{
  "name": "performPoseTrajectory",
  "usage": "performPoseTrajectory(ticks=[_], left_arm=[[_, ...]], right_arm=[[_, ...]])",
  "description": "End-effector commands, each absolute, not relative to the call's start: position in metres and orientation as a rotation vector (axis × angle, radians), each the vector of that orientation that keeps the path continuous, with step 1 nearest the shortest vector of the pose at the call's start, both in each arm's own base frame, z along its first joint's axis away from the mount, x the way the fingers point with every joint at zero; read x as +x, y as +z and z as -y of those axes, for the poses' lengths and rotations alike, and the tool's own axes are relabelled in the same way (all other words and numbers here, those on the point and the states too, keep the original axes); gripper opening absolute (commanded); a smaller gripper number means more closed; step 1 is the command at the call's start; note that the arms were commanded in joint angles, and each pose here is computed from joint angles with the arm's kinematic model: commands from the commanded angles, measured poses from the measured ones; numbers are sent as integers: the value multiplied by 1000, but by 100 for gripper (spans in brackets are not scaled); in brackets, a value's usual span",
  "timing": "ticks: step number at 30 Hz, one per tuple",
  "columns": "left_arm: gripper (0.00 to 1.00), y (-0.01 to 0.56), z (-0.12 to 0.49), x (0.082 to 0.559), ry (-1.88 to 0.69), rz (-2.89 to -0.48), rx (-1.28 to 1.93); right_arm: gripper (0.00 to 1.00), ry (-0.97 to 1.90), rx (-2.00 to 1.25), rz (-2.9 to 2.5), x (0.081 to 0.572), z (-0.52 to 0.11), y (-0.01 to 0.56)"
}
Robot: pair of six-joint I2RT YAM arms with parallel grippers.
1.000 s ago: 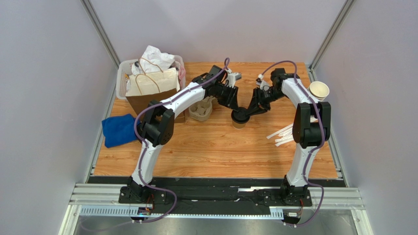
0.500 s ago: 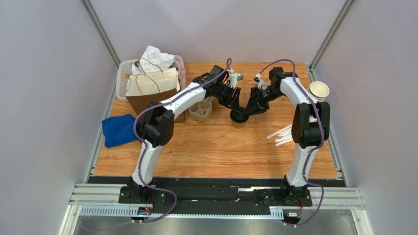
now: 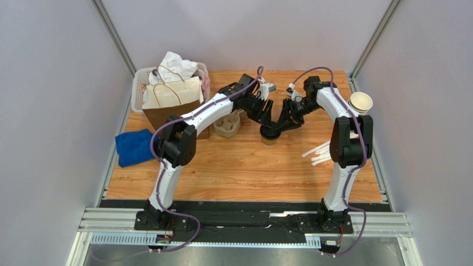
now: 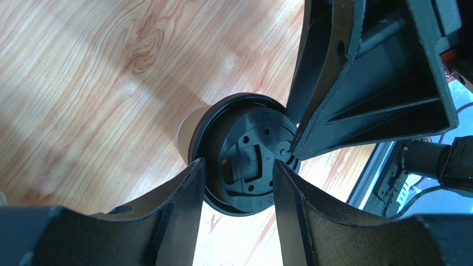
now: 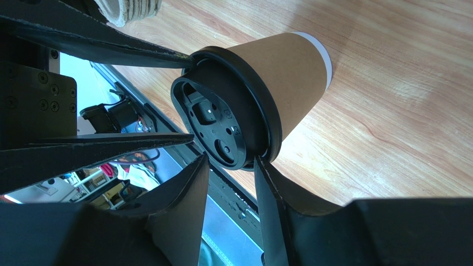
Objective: Pack the takeout coffee
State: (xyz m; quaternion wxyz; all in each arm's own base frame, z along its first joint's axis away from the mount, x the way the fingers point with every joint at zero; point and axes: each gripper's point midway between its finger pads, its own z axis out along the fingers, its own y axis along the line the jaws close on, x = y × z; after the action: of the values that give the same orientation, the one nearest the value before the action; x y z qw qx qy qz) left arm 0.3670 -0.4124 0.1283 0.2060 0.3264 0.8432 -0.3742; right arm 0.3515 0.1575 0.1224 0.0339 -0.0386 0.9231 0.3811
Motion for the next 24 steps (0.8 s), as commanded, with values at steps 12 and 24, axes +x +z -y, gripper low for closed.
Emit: performPoseTrajectory(ticks=[12, 24], left_arm=[[64, 189, 409, 369, -1007, -2198, 941], [72, 256, 389, 366, -992, -2057, 906]], right_arm=[[48, 1239, -252, -2649, 353, -168, 180], [70, 889, -306, -2604, 340, -144, 179]])
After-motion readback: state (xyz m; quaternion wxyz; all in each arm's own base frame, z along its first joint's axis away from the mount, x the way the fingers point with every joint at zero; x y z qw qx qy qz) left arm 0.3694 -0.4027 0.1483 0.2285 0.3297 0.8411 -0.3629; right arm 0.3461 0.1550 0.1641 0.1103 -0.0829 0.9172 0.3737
